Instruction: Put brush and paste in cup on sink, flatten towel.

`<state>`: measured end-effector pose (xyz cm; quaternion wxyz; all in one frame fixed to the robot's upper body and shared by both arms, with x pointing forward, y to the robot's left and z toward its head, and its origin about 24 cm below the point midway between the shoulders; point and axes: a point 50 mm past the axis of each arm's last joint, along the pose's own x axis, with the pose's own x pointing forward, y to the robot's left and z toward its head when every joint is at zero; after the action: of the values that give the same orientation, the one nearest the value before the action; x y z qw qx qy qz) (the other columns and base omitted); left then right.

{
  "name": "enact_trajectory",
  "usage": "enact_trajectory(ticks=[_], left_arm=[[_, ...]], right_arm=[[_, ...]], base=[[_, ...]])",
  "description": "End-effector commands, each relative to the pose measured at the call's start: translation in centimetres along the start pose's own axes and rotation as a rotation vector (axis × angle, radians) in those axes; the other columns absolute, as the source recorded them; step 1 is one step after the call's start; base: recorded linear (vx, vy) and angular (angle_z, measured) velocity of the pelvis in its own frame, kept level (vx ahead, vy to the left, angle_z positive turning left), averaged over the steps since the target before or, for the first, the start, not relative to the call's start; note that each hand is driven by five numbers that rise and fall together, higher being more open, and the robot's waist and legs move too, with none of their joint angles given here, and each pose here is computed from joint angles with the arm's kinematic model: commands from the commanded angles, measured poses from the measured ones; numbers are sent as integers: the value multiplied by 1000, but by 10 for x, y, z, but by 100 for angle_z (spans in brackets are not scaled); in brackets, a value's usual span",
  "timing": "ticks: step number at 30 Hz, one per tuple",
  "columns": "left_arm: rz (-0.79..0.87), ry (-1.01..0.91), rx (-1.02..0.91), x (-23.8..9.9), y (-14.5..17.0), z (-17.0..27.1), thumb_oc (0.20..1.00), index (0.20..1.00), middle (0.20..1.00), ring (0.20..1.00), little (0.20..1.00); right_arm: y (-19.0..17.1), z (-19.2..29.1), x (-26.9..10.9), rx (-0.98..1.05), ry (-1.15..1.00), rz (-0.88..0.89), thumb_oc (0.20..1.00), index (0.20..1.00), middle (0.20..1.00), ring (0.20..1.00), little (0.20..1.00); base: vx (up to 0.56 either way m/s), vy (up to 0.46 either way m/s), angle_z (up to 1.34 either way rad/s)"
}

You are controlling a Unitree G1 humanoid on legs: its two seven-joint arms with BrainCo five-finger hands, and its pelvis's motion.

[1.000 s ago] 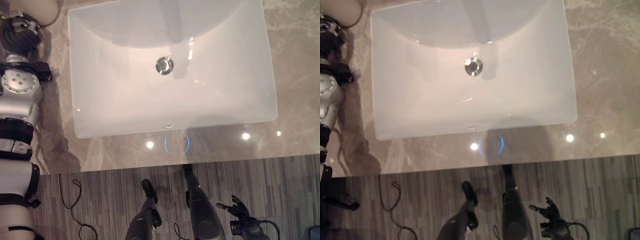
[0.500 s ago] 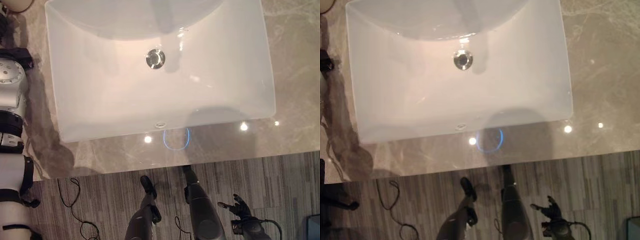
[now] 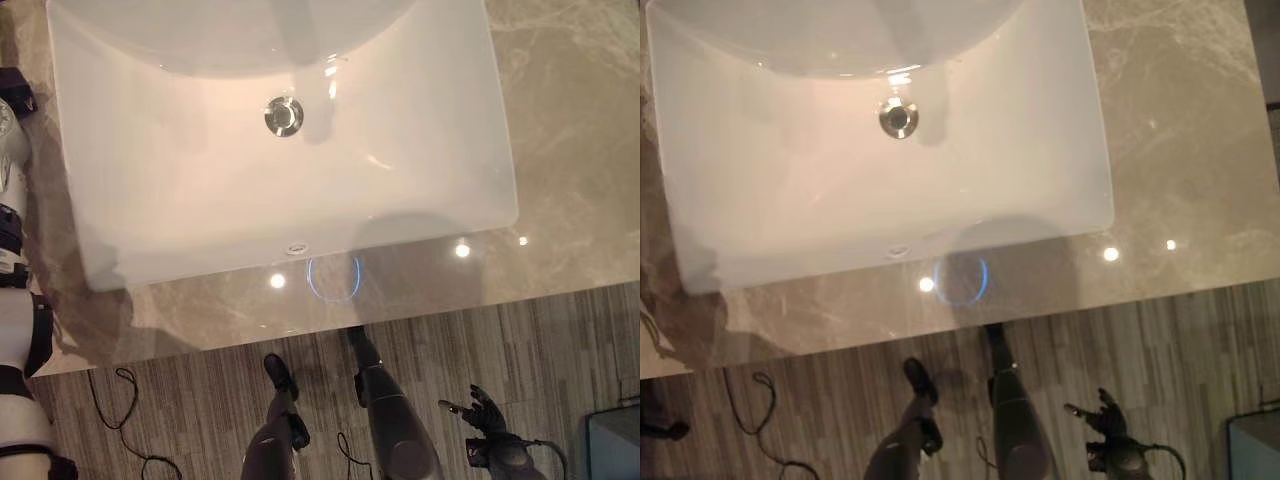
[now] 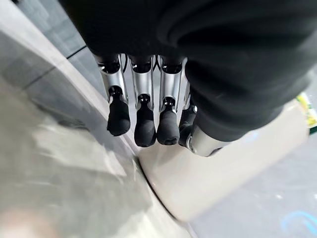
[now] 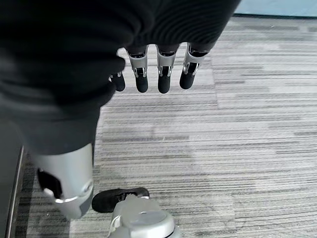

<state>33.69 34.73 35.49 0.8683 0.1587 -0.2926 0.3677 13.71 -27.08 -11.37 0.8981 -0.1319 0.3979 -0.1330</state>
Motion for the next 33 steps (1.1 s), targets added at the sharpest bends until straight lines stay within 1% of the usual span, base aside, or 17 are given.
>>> enact_trajectory(ticks=[1, 10, 13, 14, 16, 18, 19, 20, 21, 22, 23, 24, 25, 26, 27, 30, 33], left_arm=[[-69, 19, 0, -4, -13, -6, 200, 200, 200, 200, 200], [-80, 147, -29, -21, -29, -38, 200, 200, 200, 200, 200], [-104, 104, -160, -56, -40, -52, 200, 200, 200, 200, 200], [-102, 106, -159, -57, -40, -53, 200, 200, 200, 200, 200], [-133, 55, -230, -85, -41, -56, 200, 200, 200, 200, 200], [-153, 99, -245, -112, -35, -76, 200, 200, 200, 200, 200], [-152, 99, -245, -112, -34, -76, 200, 200, 200, 200, 200], [-160, 129, -303, -134, -31, -86, 200, 200, 200, 200, 200], [-159, 130, -302, -134, -30, -87, 200, 200, 200, 200, 200], [-177, 126, -359, -152, -22, -88, 288, 288, 288, 288, 288], [-176, 127, -358, -152, -22, -88, 416, 416, 416, 416, 416], [-207, 128, -370, -166, -17, -90, 576, 576, 576, 576, 576], [-214, 107, -388, -173, -14, -86, 875, 875, 875, 875, 875], [-214, 108, -388, -173, -14, -86, 1000, 1000, 1000, 1000, 1000], [-210, 140, -393, -187, -1, -93, 1000, 1000, 1000, 1000, 1000], [-254, 110, -343, -195, 9, -89, 1000, 1000, 1000, 1000, 1000], [-287, 104, -339, -201, 22, -88, 1000, 1000, 1000, 1000, 1000]], right_arm=[[-14, -27, -11, -25, 82, -19, 1000, 1000, 1000, 1000, 1000], [-12, -23, -9, -17, 84, -16, 1000, 1000, 1000, 1000, 1000], [-14, -27, -9, -50, 105, -22, 1000, 1000, 1000, 1000, 1000], [-15, -27, -9, -53, 105, -22, 1000, 1000, 1000, 1000, 1000], [-18, -27, -8, -61, 112, -35, 1000, 1000, 1000, 1000, 1000], [-22, -32, -9, -72, 138, -45, 1000, 1000, 1000, 1000, 1000], [-22, -32, -9, -73, 138, -44, 1000, 1000, 1000, 1000, 1000], [-27, -42, -11, -89, 184, -55, 1000, 1000, 1000, 1000, 1000], [-28, -42, -11, -92, 184, -55, 1000, 1000, 1000, 1000, 1000], [-29, -46, -11, -85, 211, -63, 1000, 1000, 1000, 1000, 1000], [-29, -46, -11, -86, 210, -62, 1000, 1000, 1000, 1000, 1000], [-30, -52, -12, -82, 245, -68, 1000, 1000, 1000, 1000, 1000], [-29, -56, -12, -86, 267, -64, 1000, 1000, 1000, 1000, 1000], [-29, -56, -12, -86, 267, -64, 1000, 1000, 1000, 1000, 1000], [-30, -59, -13, -109, 290, -61, 1000, 1000, 1000, 1000, 1000], [-32, -63, -14, -132, 307, -51, 1000, 1000, 1000, 1000, 1000], [-47, -58, -12, -134, 288, -90, 1000, 1000, 1000, 1000, 1000]], base=[[2, 14, -5], [-2, 0, -7], [29, -64, 4], [16, -48, 20], [-1, -60, 26], [-5, -80, 32], [-19, -86, 37], [-32, -55, 40], [-62, -128, 62], [-49, -76, 63], [-82, -172, 72], [-66, -138, 51], [-57, -137, 57], [11, -65, 63], [54, -11, 81], [80, 65, 29], [120, 111, 26]])
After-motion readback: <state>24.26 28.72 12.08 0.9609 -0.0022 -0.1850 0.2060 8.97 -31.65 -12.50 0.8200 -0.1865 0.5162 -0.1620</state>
